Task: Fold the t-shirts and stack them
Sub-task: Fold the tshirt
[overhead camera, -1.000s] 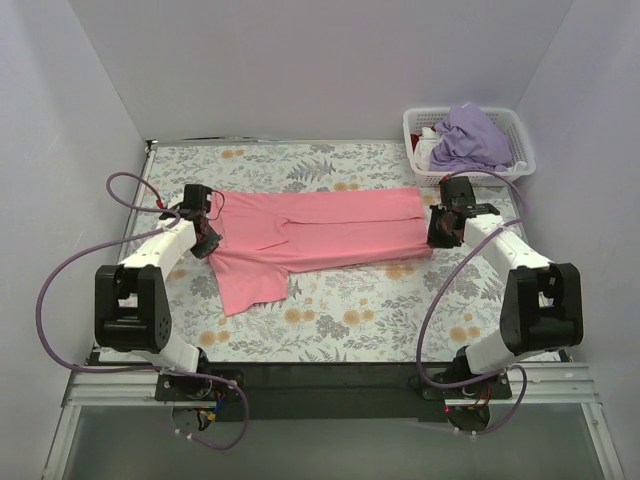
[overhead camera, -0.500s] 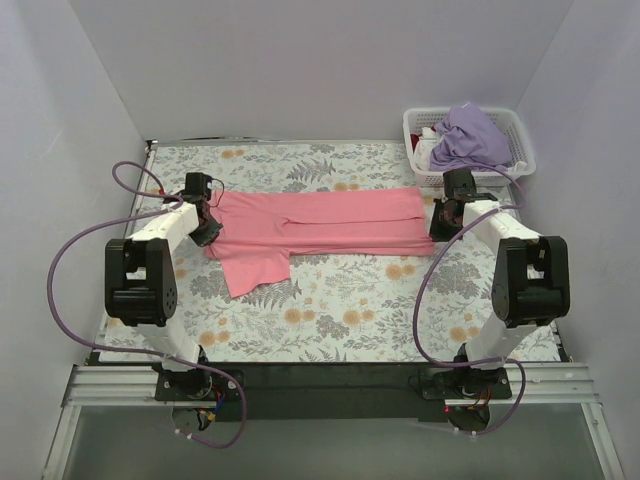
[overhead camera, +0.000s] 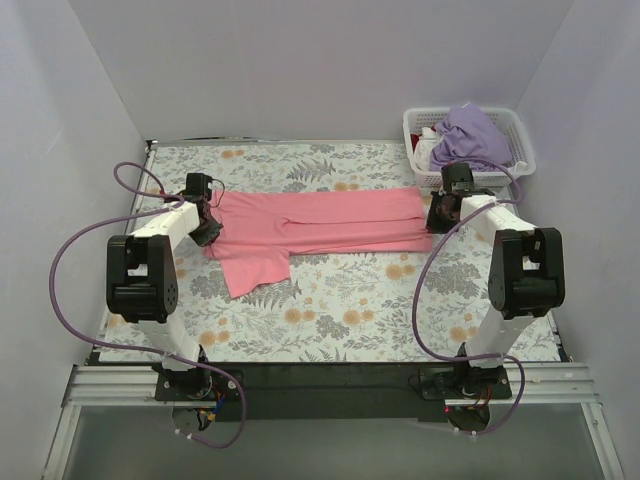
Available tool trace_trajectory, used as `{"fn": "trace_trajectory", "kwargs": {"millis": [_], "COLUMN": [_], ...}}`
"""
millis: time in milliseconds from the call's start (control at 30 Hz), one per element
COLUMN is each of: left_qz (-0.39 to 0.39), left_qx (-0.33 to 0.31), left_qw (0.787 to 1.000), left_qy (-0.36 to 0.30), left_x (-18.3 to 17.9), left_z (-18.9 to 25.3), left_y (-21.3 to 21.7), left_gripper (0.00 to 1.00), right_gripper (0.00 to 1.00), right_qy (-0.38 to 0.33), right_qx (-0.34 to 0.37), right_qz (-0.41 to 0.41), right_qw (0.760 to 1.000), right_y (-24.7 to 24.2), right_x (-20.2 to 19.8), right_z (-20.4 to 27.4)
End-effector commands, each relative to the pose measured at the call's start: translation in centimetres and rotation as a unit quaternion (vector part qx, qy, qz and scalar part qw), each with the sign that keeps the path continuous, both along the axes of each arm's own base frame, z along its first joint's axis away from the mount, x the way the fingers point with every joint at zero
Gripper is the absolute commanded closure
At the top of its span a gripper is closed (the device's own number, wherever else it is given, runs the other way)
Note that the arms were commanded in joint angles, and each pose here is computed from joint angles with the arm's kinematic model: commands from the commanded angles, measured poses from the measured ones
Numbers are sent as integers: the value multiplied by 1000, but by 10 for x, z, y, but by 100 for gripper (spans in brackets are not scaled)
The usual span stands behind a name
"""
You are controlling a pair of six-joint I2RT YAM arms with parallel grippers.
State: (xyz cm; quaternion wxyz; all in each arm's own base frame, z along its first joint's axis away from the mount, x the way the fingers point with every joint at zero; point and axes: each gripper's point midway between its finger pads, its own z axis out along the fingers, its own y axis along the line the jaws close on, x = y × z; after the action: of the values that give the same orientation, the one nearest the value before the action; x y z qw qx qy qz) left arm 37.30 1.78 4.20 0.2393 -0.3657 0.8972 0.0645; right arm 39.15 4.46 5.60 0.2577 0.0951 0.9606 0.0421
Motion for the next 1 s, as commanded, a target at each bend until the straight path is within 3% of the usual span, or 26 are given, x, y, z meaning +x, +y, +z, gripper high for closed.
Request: {"fn": "trace_trajectory", "kwargs": {"millis": [0, 167, 200, 267, 300, 333, 433, 533, 700, 967], "left_qz": [15, 19, 18, 17, 16, 14, 11, 6, -30, -98], "left_qx": [14, 12, 12, 15, 16, 17, 25, 26, 11, -2], "left_qw": [1000, 1000, 1000, 999, 999, 999, 998, 997, 995, 994], "left_qy": [-19, -18, -20, -31, -34, -39, -61, -74, -99, -55], "left_x": [11, 8, 8, 10, 9, 9, 7, -4, -30, -92], "left_z": [5, -1, 1, 9, 12, 16, 34, 45, 61, 34], "left_y": [10, 9, 10, 10, 11, 11, 13, 13, -10, -66], "left_gripper": [96, 88, 78, 68, 57, 54, 42, 35, 31, 32], "right_gripper": [99, 97, 94, 80, 73, 61, 40, 28, 26, 26], "right_qy": [-22, -12, -12, -13, -15, -22, -39, -52, -64, -88], "right_qx": [-5, -1, 2, 7, 8, 9, 8, 3, 6, 47], "right_qz": [0, 7, 10, 15, 17, 19, 24, 30, 46, 109], "right_qw": [1000, 1000, 1000, 1000, 1000, 1000, 999, 998, 997, 989], "right_y": [-3, -1, 1, 3, 3, 4, 4, 3, 10, 45], "right_x": [17, 19, 20, 19, 20, 19, 17, 6, -25, -81], "right_z": [3, -11, -11, -9, -7, -2, 13, 28, 39, 44]}}
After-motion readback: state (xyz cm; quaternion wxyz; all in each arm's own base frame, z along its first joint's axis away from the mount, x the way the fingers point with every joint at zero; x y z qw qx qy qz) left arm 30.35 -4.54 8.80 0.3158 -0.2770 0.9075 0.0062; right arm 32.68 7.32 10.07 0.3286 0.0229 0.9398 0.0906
